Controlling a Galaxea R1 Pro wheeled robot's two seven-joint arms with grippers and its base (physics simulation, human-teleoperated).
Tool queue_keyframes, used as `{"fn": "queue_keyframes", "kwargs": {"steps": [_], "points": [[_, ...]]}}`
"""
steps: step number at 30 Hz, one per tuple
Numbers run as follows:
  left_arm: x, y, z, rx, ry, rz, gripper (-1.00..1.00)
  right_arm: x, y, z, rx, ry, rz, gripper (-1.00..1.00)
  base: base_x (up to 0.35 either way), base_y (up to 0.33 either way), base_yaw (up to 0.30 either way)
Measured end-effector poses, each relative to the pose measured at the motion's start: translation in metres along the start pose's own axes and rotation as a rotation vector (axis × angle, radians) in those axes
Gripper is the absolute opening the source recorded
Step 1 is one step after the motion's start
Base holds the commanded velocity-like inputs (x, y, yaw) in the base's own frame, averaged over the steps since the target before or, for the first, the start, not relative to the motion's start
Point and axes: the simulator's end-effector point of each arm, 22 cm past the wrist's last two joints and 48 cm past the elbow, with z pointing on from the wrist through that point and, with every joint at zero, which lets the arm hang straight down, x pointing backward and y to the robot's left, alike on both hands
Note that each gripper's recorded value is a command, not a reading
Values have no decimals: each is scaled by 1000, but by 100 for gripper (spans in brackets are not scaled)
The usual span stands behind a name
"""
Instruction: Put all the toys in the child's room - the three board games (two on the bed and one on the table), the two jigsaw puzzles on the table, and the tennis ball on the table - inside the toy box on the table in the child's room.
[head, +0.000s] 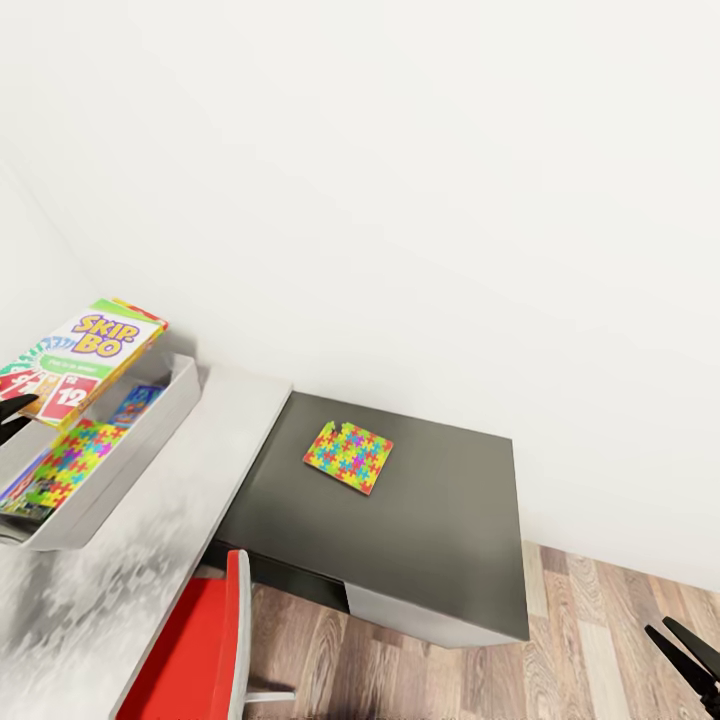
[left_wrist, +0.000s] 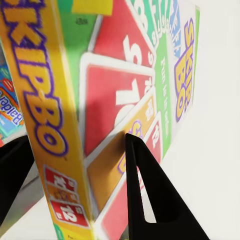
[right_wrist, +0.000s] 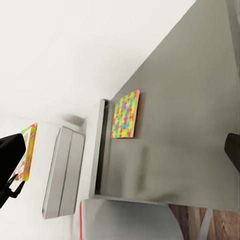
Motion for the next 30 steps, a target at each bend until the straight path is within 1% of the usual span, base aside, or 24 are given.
{"fn": "queue_keyframes", "kwargs": {"steps": [3,9,15,22,26,30], "points": [[1,5,2,-14,3,2,-100,1,-2,0,4,2,2,100,0,0,0],[2,23,4,-85,2,1,-100,2,-5,0,12,5,7,100,0,0,0],[4,35,6,-114,4,-8,-100,3,-8,0,19,8,11,100,0,0,0],[7,44,9,-132,9,-12,-100,5,-11,0,28,13,16,100,0,0,0],[9,49,11,-144,11,-6,-100,6,-13,0,33,15,19,100,0,0,0],[8,56,12,-166,8,13,-100,7,-15,0,38,17,21,100,0,0,0]]}}
